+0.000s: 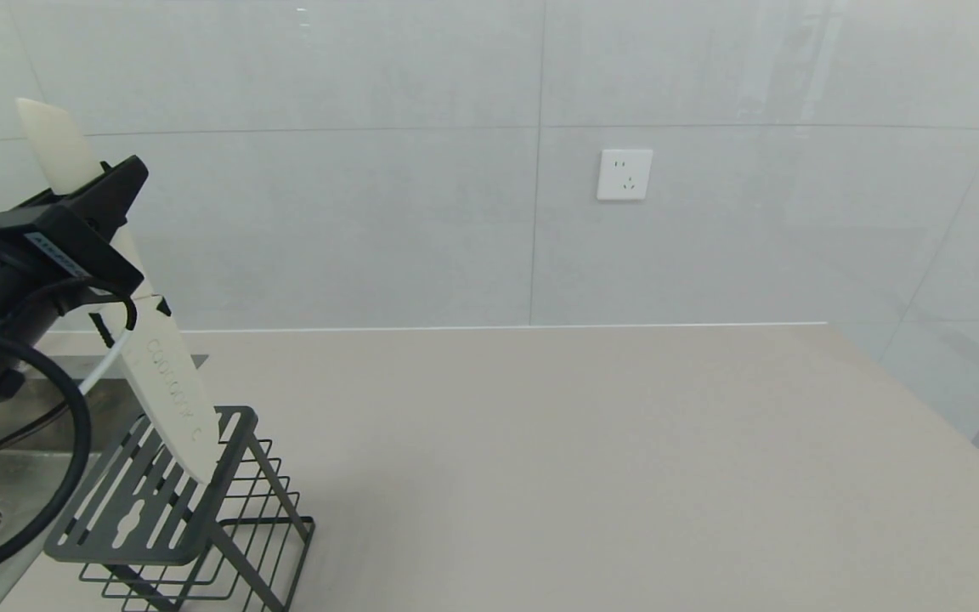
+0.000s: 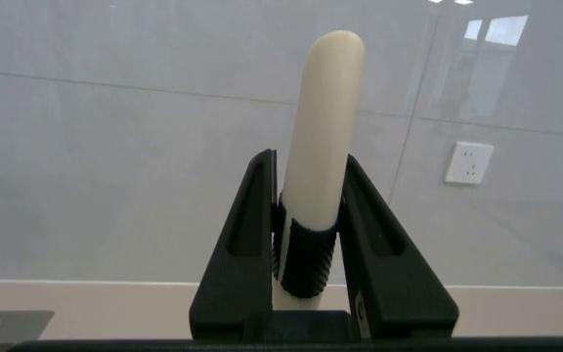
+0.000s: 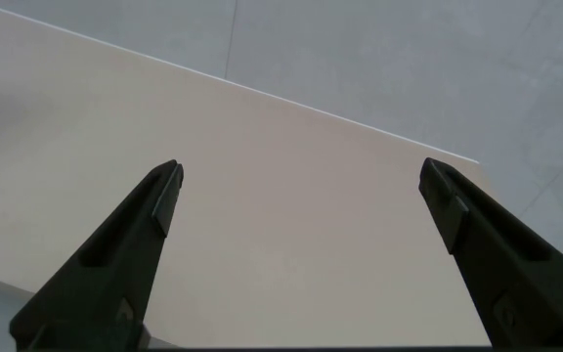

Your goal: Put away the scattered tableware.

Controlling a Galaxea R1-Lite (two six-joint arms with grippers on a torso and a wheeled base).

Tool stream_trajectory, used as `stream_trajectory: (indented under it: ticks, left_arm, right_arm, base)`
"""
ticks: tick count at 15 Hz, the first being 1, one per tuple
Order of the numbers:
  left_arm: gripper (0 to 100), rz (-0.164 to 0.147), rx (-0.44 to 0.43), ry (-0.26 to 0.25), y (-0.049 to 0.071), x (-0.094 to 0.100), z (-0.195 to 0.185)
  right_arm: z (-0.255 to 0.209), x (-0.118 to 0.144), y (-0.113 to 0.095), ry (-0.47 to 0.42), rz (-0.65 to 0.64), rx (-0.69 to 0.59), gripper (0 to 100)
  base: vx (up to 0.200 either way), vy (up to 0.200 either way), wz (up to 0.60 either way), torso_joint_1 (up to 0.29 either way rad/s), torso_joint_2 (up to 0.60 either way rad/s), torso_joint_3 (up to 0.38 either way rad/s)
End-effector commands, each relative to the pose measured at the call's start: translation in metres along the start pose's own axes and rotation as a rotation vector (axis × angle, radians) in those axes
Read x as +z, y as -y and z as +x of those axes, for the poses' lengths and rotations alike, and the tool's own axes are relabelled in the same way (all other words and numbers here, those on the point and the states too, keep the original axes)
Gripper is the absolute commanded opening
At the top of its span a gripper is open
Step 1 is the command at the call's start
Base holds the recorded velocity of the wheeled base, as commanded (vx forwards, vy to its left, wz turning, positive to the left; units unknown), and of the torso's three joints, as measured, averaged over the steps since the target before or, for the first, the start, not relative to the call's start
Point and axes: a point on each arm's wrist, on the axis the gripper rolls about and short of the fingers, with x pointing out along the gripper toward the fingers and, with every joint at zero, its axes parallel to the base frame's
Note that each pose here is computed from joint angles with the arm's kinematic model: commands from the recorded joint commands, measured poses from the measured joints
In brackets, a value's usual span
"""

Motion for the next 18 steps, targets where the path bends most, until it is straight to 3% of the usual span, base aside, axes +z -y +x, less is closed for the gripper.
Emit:
stream_trajectory:
  ticks: [1, 18]
  left_arm:
    - [0, 0.008, 0.015, -0.001, -0.0022, -0.0009, 0.0016]
    - [0, 0.023, 0.008, -0.023, -0.0048, -0.0074, 0.0023]
  right_arm:
    - [0.0002, 0.0001, 0.0001, -0.003, 0.000, 0.001, 100]
    - [0.0002, 0.0001, 0.0001, -0.002, -0.001, 0.002, 100]
  base:
    - [0.000, 0.000, 0.00, 0.000, 0.00, 0.000]
    - [0.000, 0.000, 0.00, 0.000, 0.00, 0.000]
